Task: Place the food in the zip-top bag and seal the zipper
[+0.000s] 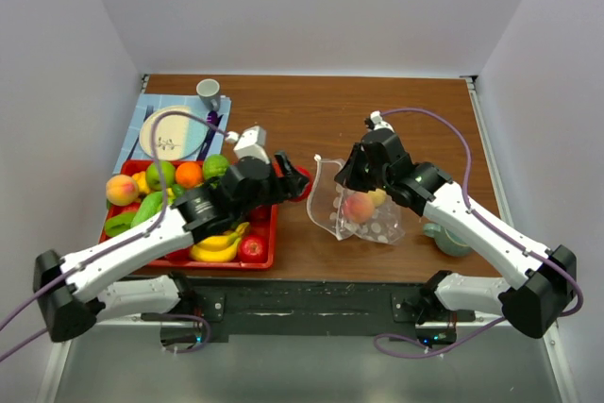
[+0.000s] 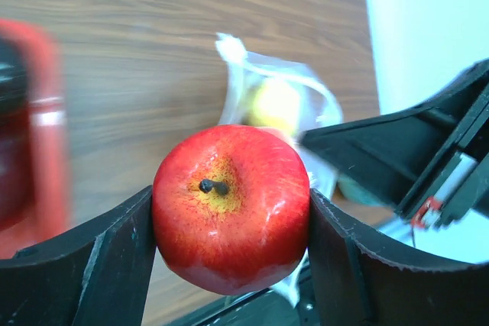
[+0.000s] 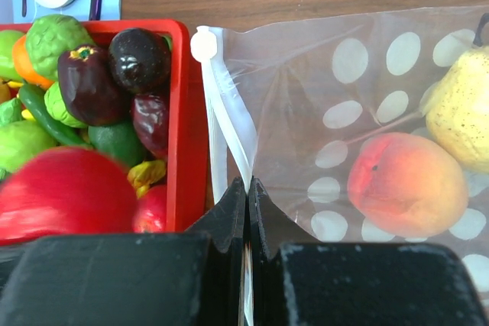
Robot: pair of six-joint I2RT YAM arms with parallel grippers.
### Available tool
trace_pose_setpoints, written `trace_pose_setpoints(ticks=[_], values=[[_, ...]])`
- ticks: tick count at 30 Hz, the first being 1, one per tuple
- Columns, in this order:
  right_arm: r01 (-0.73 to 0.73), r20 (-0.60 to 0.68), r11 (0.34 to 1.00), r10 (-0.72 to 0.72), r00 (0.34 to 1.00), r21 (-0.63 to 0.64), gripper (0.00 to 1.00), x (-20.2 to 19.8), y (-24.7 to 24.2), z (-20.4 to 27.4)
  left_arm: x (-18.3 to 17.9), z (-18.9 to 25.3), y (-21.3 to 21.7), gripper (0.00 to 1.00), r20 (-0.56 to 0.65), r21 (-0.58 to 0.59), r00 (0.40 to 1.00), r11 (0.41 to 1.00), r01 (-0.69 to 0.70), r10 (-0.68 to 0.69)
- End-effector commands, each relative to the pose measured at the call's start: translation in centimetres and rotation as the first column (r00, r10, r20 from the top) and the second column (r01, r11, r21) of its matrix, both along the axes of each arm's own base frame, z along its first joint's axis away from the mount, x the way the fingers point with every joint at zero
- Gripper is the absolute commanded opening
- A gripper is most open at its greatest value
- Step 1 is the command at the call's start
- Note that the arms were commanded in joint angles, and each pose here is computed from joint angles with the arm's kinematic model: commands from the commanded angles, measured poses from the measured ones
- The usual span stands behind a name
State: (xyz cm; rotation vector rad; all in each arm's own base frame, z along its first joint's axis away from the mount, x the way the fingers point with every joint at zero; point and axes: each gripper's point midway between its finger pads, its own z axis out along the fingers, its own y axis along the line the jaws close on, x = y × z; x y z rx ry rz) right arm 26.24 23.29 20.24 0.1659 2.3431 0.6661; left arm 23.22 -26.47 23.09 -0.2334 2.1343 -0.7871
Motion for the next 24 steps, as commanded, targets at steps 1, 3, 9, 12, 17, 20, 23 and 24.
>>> trace_pose_setpoints(ticks=[1, 3, 9, 12, 17, 20, 23, 24], values=[[-0.003, 0.059, 0.999, 0.0, 0.998, 0.051, 0.0, 0.3, 0.7, 3.1, 1.0, 3.0, -6.3, 0.13, 0.111, -0.136, 0.976, 0.97, 0.2, -0.186], [0.003, 0.057, 0.999, -0.005, 0.998, 0.042, 0.0, 0.1, 0.5, 3.1, 1.4, 2.0, -7.6, 0.14, 0.097, -0.139, 0.974, 0.967, 0.215, -0.203], [0.013, 0.065, 0.999, -0.016, 0.998, 0.045, 0.0, -0.1, 0.1, 3.6, 1.8, -0.6, -8.8, 0.64, 0.061, -0.114, 0.974, 0.968, 0.224, -0.218], [0.013, 0.065, 0.999, -0.016, 0.998, 0.047, 0.0, 0.0, 0.2, 3.6, 1.9, -0.7, -8.6, 0.87, 0.067, -0.101, 0.974, 0.969, 0.224, -0.218], [0.012, 0.068, 0.999, -0.015, 0.998, 0.048, 0.0, 0.1, 0.3, 3.7, 1.8, -0.5, -8.5, 1.0, 0.078, -0.09, 0.969, 0.967, 0.24, -0.234], [0.009, 0.064, 0.999, -0.012, 0.998, 0.045, 0.0, 0.1, 0.4, 3.5, 1.6, -0.8, -8.5, 1.0, 0.074, -0.081, 0.968, 0.966, 0.246, -0.241], [0.009, 0.064, 0.999, -0.012, 0.998, 0.045, 0.0, 0.3, 0.5, 3.5, 1.6, -0.7, -8.3, 0.99, 0.073, -0.08, 0.969, 0.967, 0.242, -0.236], [0.009, 0.066, 0.999, -0.012, 0.998, 0.044, 0.0, 0.3, 0.5, 3.6, 1.6, -0.6, -8.2, 0.97, 0.072, -0.076, 0.97, 0.968, 0.238, -0.233]])
